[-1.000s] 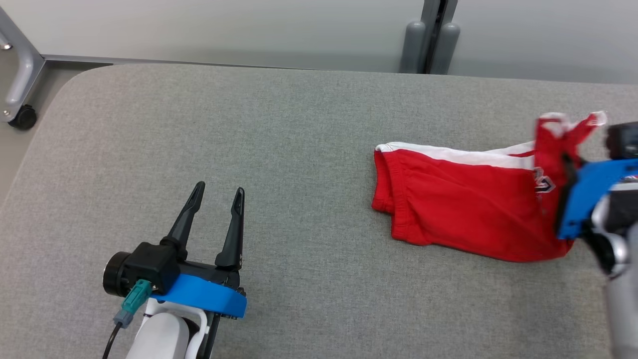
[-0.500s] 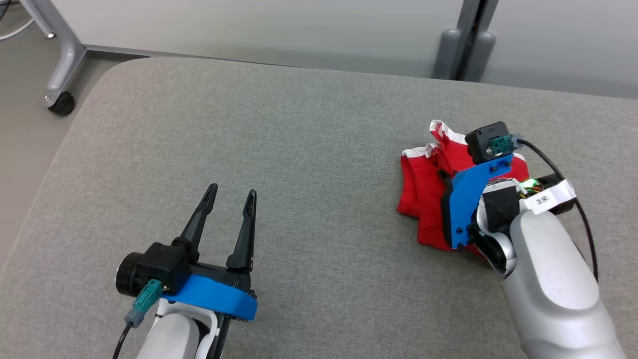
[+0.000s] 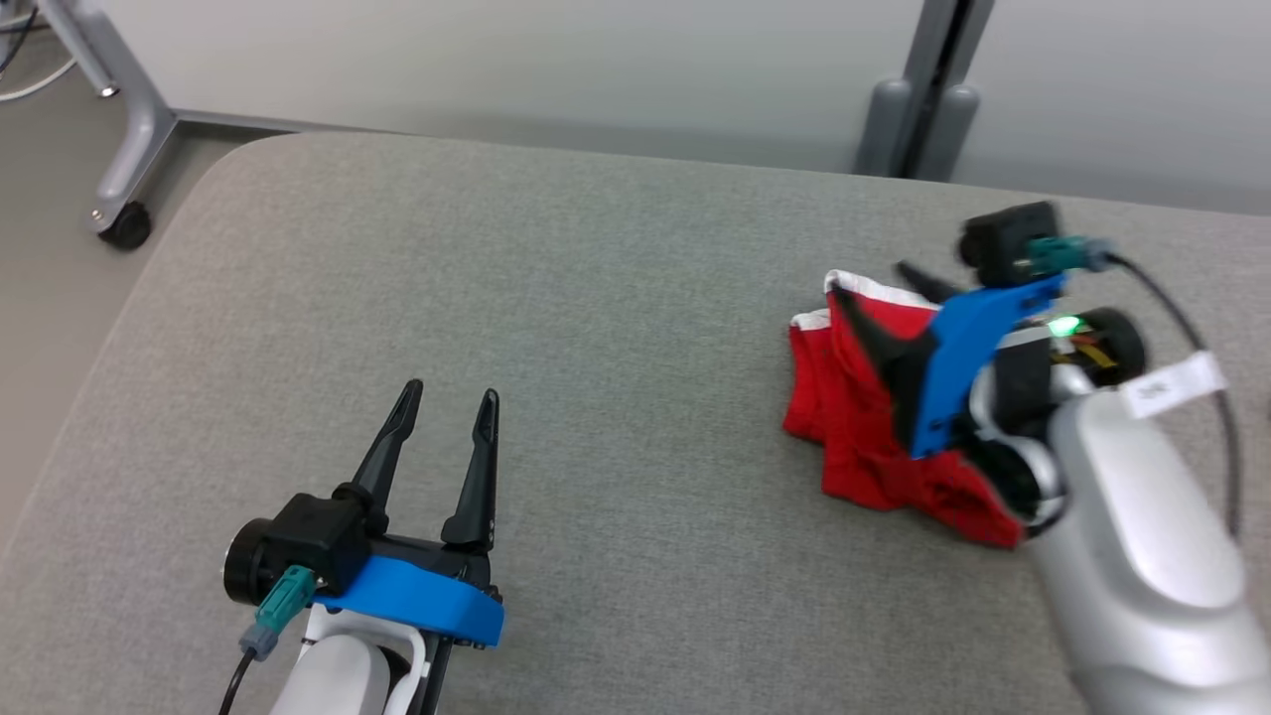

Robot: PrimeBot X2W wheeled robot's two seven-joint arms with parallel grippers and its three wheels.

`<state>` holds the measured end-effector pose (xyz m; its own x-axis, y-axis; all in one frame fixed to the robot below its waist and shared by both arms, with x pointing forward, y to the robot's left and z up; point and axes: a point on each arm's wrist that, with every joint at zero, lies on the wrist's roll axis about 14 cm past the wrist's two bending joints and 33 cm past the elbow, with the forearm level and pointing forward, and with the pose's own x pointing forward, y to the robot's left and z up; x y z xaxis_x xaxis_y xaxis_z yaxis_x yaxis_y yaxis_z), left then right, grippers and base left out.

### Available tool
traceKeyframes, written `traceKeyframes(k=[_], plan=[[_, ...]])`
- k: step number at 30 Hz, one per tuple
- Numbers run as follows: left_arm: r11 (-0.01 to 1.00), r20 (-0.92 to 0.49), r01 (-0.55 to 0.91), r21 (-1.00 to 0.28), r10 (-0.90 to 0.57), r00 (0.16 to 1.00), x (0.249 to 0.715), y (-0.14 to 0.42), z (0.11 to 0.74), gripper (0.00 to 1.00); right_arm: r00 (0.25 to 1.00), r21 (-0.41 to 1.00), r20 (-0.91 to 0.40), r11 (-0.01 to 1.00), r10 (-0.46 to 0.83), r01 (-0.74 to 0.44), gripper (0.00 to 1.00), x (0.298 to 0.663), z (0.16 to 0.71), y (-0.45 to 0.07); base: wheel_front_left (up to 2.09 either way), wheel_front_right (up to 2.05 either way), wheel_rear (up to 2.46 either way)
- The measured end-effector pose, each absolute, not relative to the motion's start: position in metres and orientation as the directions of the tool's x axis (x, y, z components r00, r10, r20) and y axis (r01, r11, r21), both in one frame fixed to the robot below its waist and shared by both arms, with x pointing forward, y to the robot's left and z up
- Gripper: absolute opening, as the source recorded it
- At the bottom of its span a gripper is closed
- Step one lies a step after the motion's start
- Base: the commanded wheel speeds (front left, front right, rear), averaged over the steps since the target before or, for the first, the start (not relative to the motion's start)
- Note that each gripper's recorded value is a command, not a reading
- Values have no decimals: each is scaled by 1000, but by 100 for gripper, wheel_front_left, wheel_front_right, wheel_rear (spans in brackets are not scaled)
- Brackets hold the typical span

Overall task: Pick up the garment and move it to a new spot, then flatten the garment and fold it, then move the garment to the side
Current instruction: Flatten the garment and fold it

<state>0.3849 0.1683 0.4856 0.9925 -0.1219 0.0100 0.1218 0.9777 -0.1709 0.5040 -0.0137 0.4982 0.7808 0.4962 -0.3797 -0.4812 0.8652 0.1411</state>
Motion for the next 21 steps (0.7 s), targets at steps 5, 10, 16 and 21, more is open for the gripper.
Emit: traceKeyframes(k=[5, 10, 16, 21], plan=[[974, 14, 151, -171, -151, 988, 389, 160, 486, 100, 893, -24, -304, 935, 331, -354, 100, 508, 510, -99, 0, 0, 0], [971, -1, 167, -172, -170, 986, 395, 155, 480, 100, 926, -87, -298, 960, 231, -268, 100, 492, 483, -146, 0, 0, 0], [971, -17, 174, -166, -179, 984, 402, 155, 474, 100, 903, -16, -334, 956, 270, -292, 0, 477, 442, -123, 0, 0, 0], [972, -24, 174, -158, -180, 983, 404, 157, 471, 100, 854, 22, -348, 913, 388, -406, 0, 469, 428, -68, 0, 0, 0]])
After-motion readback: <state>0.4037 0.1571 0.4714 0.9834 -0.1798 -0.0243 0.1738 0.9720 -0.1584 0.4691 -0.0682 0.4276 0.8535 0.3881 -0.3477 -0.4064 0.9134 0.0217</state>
